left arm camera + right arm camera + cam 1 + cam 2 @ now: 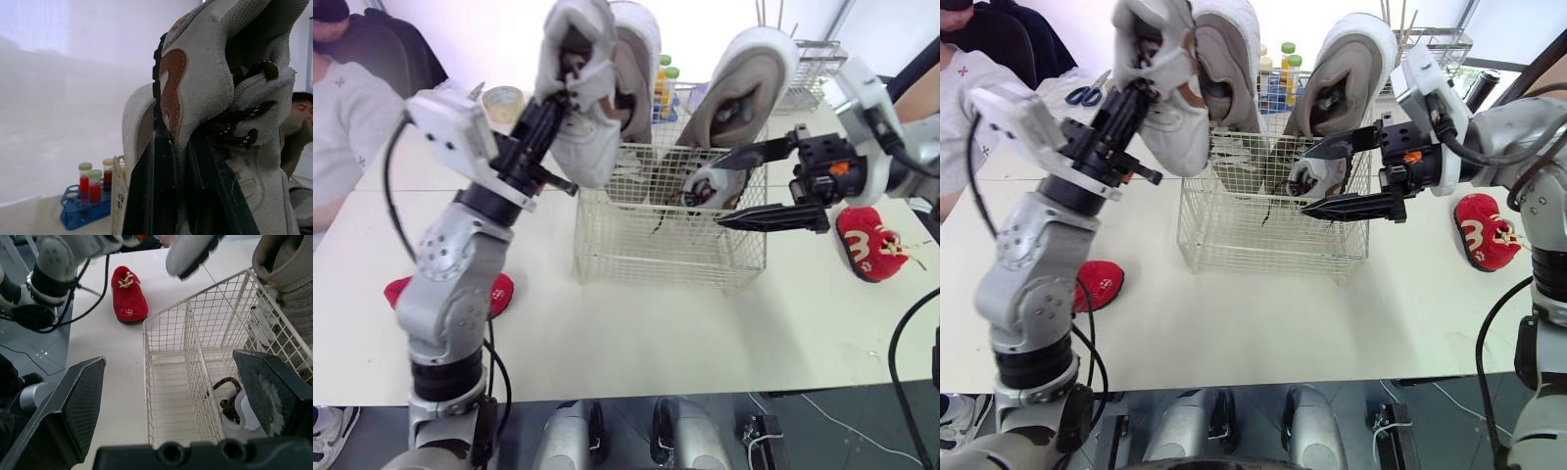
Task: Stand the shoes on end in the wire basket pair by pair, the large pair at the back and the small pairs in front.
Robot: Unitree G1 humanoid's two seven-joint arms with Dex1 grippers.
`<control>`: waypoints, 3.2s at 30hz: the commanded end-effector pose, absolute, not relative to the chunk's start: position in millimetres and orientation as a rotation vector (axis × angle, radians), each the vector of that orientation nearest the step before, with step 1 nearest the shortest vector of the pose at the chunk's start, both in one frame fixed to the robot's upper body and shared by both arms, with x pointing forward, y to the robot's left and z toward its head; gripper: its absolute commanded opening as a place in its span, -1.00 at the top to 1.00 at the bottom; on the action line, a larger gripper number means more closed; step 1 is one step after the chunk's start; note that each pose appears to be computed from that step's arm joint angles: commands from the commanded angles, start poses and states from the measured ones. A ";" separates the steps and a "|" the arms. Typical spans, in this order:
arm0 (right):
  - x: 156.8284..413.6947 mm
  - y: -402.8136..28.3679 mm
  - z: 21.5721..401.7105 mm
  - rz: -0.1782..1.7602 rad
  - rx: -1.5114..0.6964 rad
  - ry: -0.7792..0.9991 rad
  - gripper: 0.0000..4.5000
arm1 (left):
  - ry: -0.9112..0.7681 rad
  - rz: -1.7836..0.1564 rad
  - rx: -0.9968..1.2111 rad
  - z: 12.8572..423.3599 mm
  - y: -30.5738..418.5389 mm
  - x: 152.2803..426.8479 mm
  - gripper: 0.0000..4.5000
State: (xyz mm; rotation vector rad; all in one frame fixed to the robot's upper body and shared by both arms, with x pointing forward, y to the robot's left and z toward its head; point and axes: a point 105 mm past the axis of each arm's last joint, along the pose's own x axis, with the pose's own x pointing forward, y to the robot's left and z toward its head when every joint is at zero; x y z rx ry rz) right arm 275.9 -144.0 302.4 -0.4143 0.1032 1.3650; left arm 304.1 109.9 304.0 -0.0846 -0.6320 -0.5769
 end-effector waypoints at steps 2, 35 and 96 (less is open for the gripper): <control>265.9 -157.5 306.3 1.266 -0.429 0.122 -1.00 | -0.691 -0.637 0.010 300.2 91.1 307.1 0.96; 247.9 -155.1 263.1 1.125 -0.161 0.170 -1.00 | -0.477 -0.576 0.096 204.3 69.5 339.1 0.96; 230.1 -382.2 114.0 -0.337 0.003 0.048 -1.00 | 0.088 -1.341 -0.275 187.6 38.7 183.1 -0.99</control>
